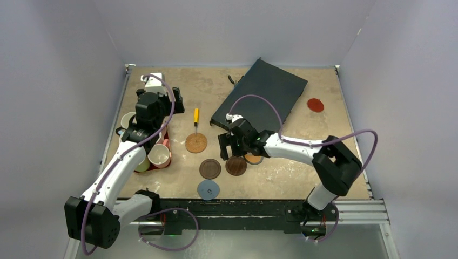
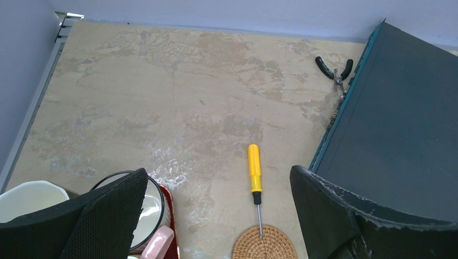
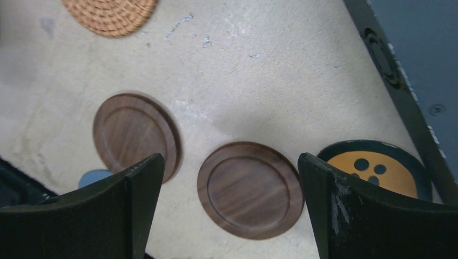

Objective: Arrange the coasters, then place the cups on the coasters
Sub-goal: Move the coaster to the center of the board.

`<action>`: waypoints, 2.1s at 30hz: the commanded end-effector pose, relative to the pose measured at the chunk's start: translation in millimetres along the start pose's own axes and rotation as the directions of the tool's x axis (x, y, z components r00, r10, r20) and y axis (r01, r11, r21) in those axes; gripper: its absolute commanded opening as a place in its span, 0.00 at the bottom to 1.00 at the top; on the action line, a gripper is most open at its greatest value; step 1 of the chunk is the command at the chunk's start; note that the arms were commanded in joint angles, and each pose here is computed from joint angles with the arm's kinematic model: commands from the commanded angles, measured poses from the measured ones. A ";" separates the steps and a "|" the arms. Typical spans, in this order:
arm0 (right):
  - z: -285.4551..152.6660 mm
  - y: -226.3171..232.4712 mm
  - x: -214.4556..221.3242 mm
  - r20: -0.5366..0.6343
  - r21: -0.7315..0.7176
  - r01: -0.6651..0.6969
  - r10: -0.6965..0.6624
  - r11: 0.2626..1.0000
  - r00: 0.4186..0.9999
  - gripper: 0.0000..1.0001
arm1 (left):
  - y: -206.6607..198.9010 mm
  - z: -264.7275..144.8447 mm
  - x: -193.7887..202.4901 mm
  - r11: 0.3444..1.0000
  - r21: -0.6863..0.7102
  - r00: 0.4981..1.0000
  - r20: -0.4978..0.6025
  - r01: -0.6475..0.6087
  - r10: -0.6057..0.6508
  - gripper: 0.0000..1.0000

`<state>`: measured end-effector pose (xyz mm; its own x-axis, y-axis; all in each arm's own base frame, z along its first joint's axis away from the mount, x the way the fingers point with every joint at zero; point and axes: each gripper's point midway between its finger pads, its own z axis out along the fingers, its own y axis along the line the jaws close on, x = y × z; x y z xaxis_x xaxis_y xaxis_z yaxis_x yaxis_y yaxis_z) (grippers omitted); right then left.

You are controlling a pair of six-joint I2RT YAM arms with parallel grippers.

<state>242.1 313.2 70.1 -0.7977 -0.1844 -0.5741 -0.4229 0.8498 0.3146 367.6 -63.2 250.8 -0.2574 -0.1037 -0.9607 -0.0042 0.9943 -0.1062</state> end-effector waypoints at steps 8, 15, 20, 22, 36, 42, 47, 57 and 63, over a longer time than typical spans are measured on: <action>20.4 -8.4 -6.7 0.074 0.105 -0.001 -0.007 0.994 0.997 0.97 | -2.1 1.1 -8.6 1.000 0.005 0.999 0.036 0.001 -0.001 0.99; 28.6 -14.8 -2.6 0.052 0.145 -0.012 0.005 0.989 0.999 0.98 | -2.2 1.5 -7.6 1.000 0.005 0.999 0.034 0.001 -0.001 0.99; 33.2 -19.9 9.4 0.009 0.167 -0.031 0.030 0.985 1.000 0.98 | -3.1 0.5 -9.0 1.000 0.010 0.999 0.036 0.003 -0.003 0.99; 34.2 -26.1 15.2 -0.006 0.194 -0.037 0.039 0.980 0.999 0.98 | -2.7 -0.1 -9.9 1.000 0.008 0.999 0.040 0.004 -0.004 0.99; 3.4 -60.1 57.4 -0.063 0.320 -0.100 0.127 0.942 0.990 0.98 | -3.1 -0.9 -10.1 1.000 0.011 0.999 0.041 0.009 -0.009 0.99; -17.2 -80.0 75.8 -0.060 0.383 -0.120 0.155 0.916 0.986 0.98 | -3.1 -0.4 -9.8 1.000 0.010 0.999 0.039 0.010 -0.010 0.99; -28.6 -91.6 84.7 -0.051 0.403 -0.153 0.189 0.902 0.981 0.98 | -3.2 -0.5 -9.1 1.000 0.009 0.999 0.038 0.010 -0.010 0.99; -59.5 -89.1 57.4 0.018 0.409 -0.180 0.190 0.895 0.982 0.98 | -2.3 -0.4 -8.8 1.000 0.005 0.999 0.038 0.010 -0.010 0.99; -96.6 -89.3 64.3 0.021 0.419 -0.235 0.249 0.877 0.968 0.98 | -3.4 -0.4 -9.2 1.000 0.011 0.999 0.040 0.014 -0.014 0.99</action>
<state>197.9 196.9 58.5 -0.8647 -0.0098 -0.5022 -0.0760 0.9909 0.1115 367.7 -61.4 250.9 -0.2556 -0.1044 -0.9611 -0.0145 0.9945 -0.1042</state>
